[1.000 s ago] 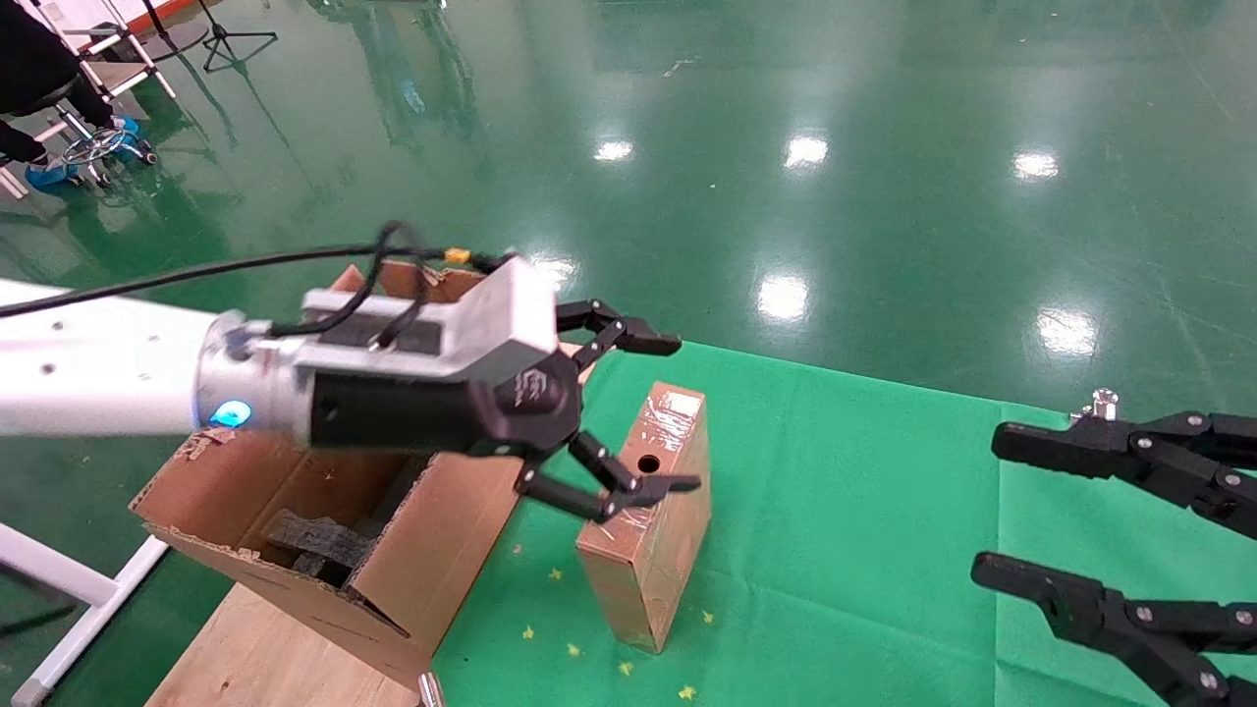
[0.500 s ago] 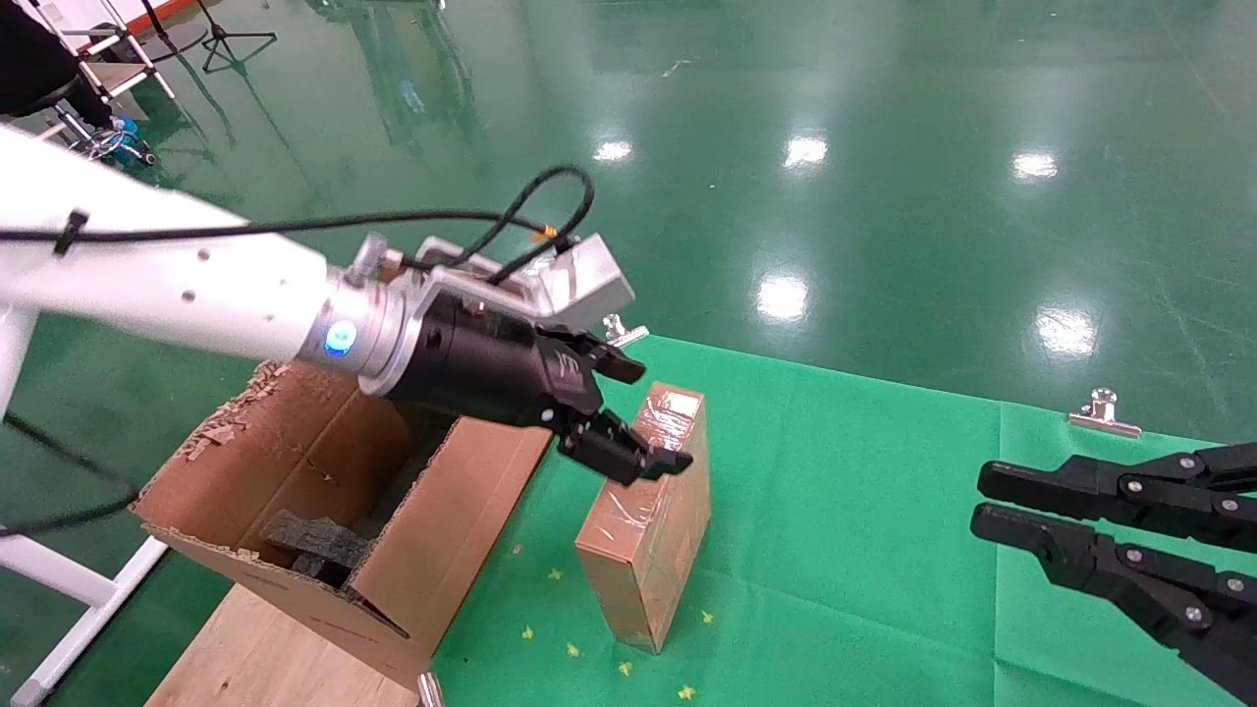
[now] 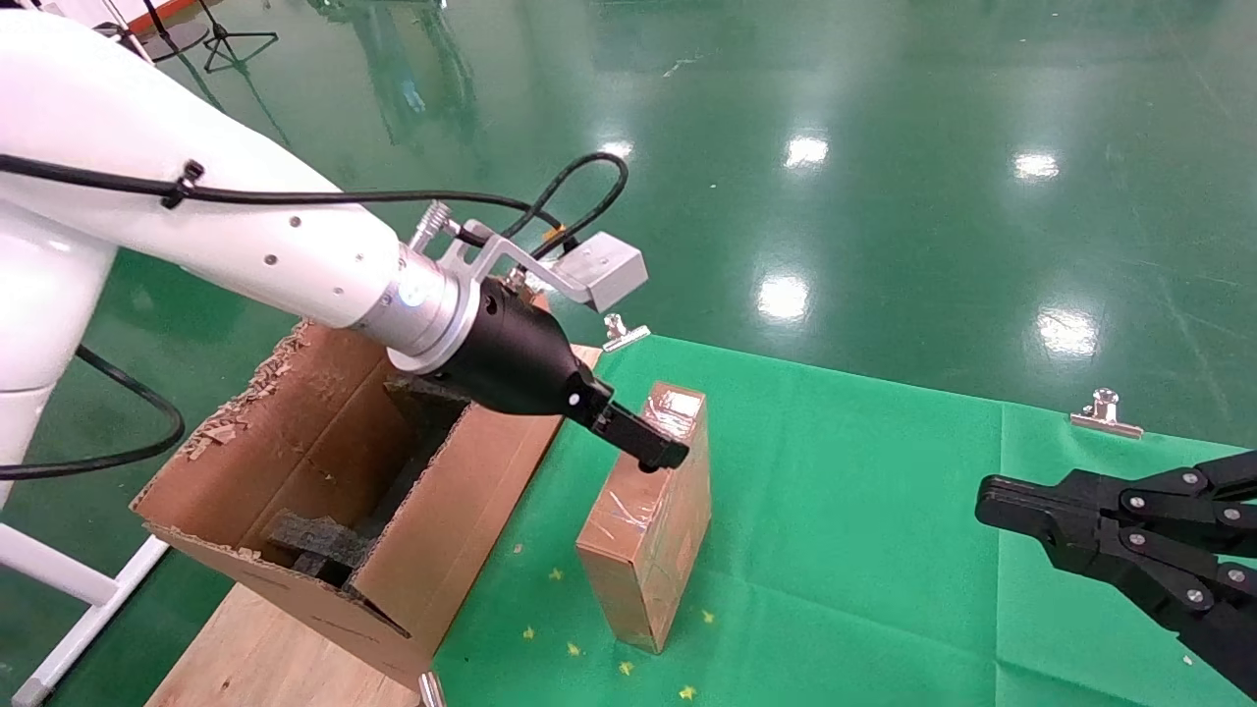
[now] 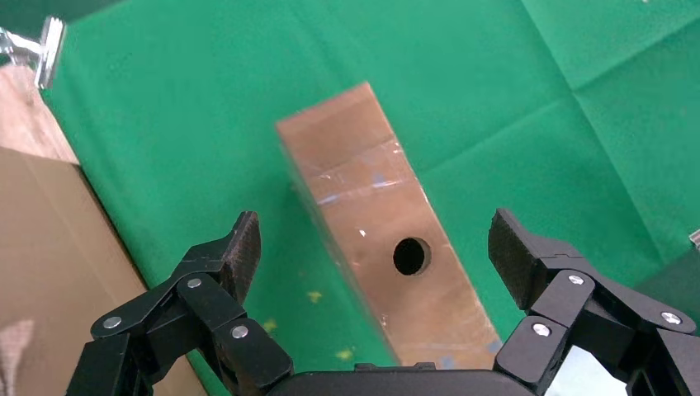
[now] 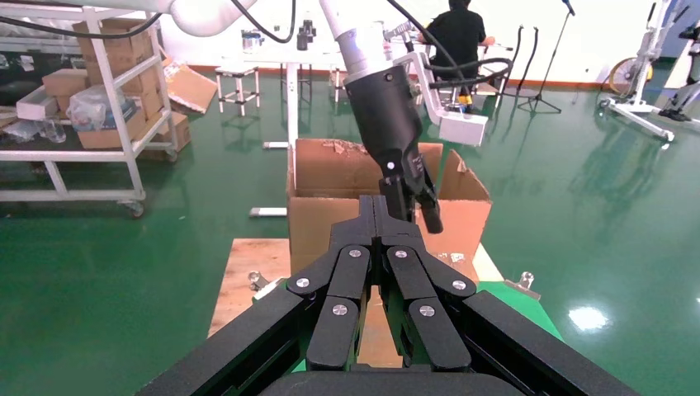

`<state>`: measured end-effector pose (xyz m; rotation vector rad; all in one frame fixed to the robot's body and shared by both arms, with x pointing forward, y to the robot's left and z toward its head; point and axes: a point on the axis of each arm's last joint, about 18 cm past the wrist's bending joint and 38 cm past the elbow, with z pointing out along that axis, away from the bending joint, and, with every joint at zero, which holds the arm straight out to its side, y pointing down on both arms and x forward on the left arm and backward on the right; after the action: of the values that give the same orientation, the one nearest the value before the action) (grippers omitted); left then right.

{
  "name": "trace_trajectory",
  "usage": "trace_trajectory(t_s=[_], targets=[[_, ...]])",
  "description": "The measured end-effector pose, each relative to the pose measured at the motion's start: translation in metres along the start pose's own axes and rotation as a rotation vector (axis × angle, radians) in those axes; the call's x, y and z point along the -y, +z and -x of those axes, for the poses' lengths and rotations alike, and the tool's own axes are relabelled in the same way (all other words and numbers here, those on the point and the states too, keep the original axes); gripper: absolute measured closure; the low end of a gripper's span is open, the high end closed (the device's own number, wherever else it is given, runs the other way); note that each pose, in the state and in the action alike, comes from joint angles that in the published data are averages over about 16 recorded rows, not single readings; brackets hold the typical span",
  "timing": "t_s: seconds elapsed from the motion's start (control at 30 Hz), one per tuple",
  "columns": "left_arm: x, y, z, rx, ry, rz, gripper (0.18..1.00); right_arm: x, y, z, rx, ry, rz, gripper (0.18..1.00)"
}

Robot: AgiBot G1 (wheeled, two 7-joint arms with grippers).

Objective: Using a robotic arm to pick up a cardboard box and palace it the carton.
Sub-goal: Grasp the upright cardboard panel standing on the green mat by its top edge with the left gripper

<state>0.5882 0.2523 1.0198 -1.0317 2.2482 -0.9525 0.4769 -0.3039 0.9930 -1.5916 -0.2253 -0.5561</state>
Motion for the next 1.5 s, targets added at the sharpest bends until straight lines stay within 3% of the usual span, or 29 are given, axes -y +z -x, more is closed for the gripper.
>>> trace_trajectory(t_s=[0.73,1.13,1.5], targets=[[-0.007,0.048,-0.01,0.053,0.005,0.066,0.183,0.0,0.0,0.0,0.0,0.0,0.0,0.988],[-0.007,0.053,-0.006,0.085,0.01,0.068,0.185,0.0,0.0,0.0,0.0,0.0,0.0,0.982],[-0.007,0.052,-0.007,0.079,0.009,0.066,0.232,0.0,0.0,0.0,0.0,0.0,0.0,0.912]])
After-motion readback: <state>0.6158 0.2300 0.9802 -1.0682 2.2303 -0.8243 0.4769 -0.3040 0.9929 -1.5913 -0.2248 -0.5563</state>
